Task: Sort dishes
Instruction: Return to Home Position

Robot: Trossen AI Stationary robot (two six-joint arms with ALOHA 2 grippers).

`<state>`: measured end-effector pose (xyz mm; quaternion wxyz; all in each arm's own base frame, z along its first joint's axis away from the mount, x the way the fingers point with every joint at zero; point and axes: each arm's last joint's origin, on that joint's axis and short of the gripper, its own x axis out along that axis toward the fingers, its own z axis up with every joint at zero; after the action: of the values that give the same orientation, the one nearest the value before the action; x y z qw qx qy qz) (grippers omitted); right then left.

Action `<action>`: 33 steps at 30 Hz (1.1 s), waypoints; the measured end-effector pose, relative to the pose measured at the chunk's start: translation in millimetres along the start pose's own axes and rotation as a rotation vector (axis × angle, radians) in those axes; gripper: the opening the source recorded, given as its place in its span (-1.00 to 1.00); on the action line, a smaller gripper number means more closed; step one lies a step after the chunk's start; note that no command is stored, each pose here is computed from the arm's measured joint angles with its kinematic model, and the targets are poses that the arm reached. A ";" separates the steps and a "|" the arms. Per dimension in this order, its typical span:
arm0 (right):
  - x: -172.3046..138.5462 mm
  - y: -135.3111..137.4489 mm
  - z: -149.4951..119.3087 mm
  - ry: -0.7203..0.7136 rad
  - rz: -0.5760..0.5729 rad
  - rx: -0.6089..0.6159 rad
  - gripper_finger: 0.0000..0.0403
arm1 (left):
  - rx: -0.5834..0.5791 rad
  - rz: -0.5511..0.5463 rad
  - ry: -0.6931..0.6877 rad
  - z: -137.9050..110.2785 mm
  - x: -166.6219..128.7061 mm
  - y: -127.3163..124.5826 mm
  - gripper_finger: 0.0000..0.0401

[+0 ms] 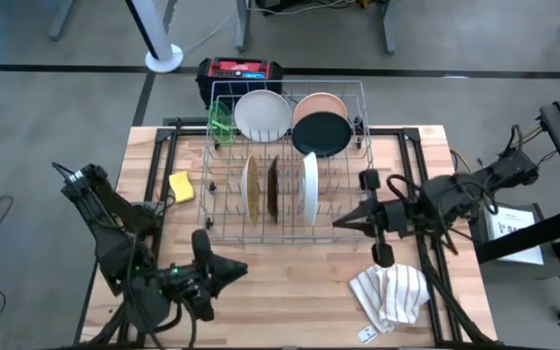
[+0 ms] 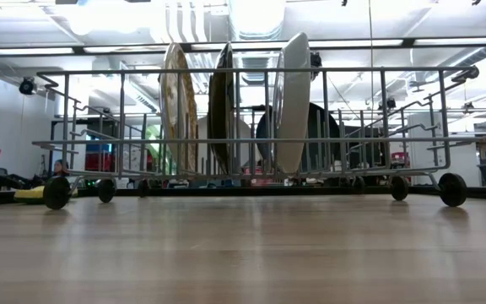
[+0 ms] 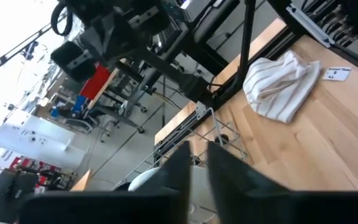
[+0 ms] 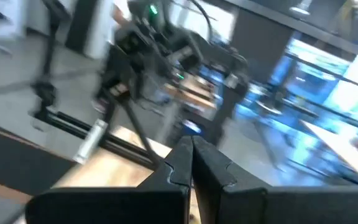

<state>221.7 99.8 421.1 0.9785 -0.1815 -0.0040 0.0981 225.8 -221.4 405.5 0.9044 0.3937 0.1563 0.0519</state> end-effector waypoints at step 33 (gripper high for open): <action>-106.9 -42.1 -22.4 -0.175 -0.125 -0.099 -1.00 | -0.195 0.044 -0.073 -69.4 -16.5 8.1 -1.00</action>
<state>125.9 32.7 418.1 0.9684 -0.2200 -0.1053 0.0522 188.0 -171.1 370.9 0.9421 0.3089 0.1087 0.0722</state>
